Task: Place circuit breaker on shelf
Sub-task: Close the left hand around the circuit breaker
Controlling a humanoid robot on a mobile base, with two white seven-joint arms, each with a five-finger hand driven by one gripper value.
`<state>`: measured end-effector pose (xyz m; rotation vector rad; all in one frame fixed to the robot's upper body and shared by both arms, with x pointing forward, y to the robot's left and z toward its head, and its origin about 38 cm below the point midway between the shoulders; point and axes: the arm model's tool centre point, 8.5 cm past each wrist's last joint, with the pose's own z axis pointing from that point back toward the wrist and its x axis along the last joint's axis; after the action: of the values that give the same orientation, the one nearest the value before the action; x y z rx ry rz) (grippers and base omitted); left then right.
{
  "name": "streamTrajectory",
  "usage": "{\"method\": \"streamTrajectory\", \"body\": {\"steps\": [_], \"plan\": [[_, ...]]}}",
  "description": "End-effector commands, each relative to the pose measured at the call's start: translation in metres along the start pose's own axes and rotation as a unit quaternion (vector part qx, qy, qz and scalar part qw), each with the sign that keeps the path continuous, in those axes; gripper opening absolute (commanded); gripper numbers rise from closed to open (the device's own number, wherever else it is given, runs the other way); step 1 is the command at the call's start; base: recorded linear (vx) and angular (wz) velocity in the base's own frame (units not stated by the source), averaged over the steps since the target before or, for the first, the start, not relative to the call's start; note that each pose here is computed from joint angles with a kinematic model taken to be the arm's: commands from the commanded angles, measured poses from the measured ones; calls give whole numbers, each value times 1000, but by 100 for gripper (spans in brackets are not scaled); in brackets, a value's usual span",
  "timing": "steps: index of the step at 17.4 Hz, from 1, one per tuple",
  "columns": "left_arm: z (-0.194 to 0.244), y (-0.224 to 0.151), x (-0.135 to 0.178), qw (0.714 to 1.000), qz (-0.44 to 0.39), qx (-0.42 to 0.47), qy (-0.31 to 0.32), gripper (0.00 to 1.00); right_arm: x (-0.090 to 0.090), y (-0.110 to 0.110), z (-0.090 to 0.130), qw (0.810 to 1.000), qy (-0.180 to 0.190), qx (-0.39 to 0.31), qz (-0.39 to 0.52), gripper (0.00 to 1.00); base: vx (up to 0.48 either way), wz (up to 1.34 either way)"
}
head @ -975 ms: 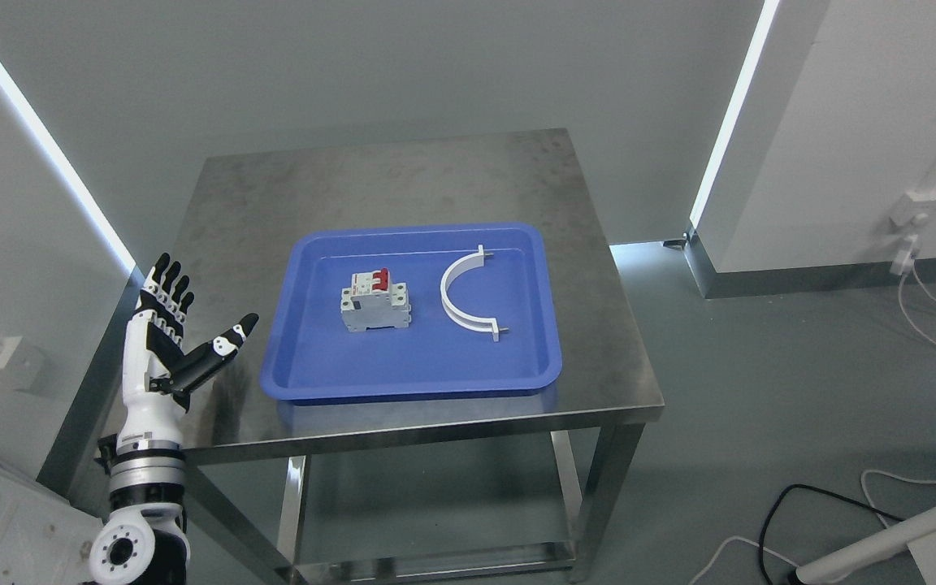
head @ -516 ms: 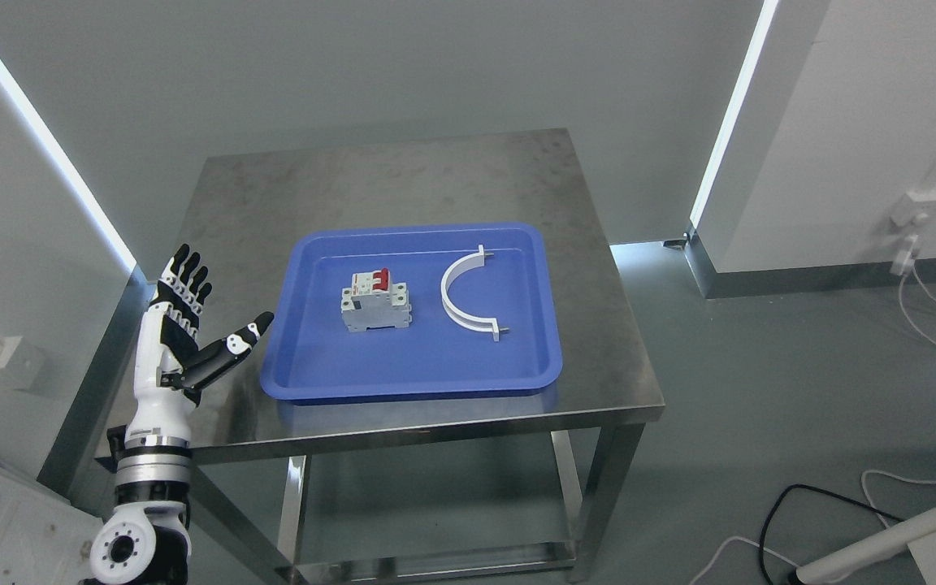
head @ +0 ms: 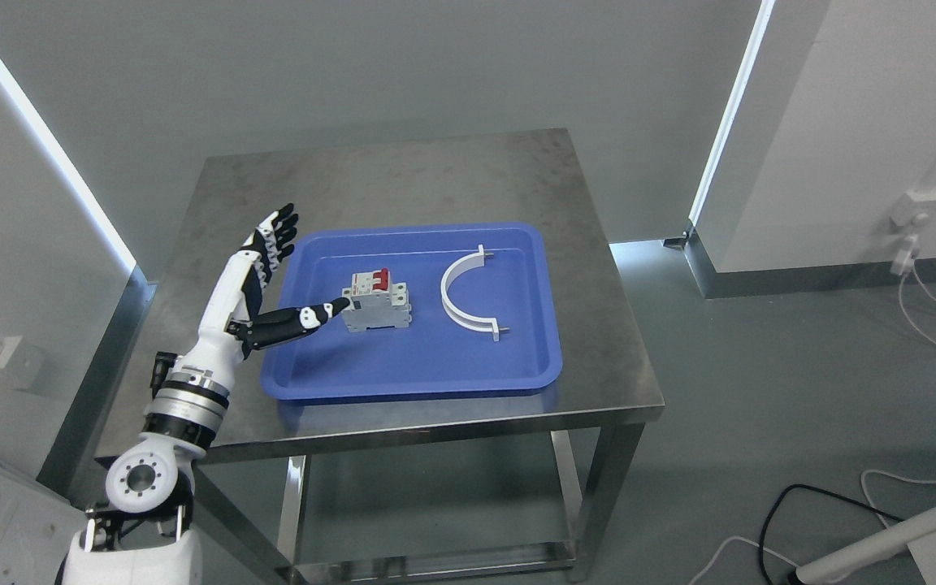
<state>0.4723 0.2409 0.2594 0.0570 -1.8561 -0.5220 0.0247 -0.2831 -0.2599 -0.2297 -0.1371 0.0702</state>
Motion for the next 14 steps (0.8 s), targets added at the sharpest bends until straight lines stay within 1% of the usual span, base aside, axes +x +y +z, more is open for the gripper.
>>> {"method": "streamTrajectory", "body": {"steps": [1,3,5,9,11,14], "plan": [[-37,-21,10,986,-124,-71,81,97,-7,-10,-1,999,29,-7,16,100,0,0],[-41,-17,5,981,-150,-74,99,96,-7,-10,-1,999,29,-7,16,100,0,0],[-41,-20,4,979,-151,-92,103,92,-7,-10,-1,999,29,-7,16,100,0,0],[-39,-26,0,976,-146,-121,110,83,-7,-10,-1,999,29,-7,16,100,0,0],[-38,-25,-2,975,-150,-122,114,74,-7,-10,-1,999,29,-7,16,100,0,0],[-37,-19,-13,971,-163,-115,134,69,-7,-10,-1,999,29,-7,16,100,0,0]]}}
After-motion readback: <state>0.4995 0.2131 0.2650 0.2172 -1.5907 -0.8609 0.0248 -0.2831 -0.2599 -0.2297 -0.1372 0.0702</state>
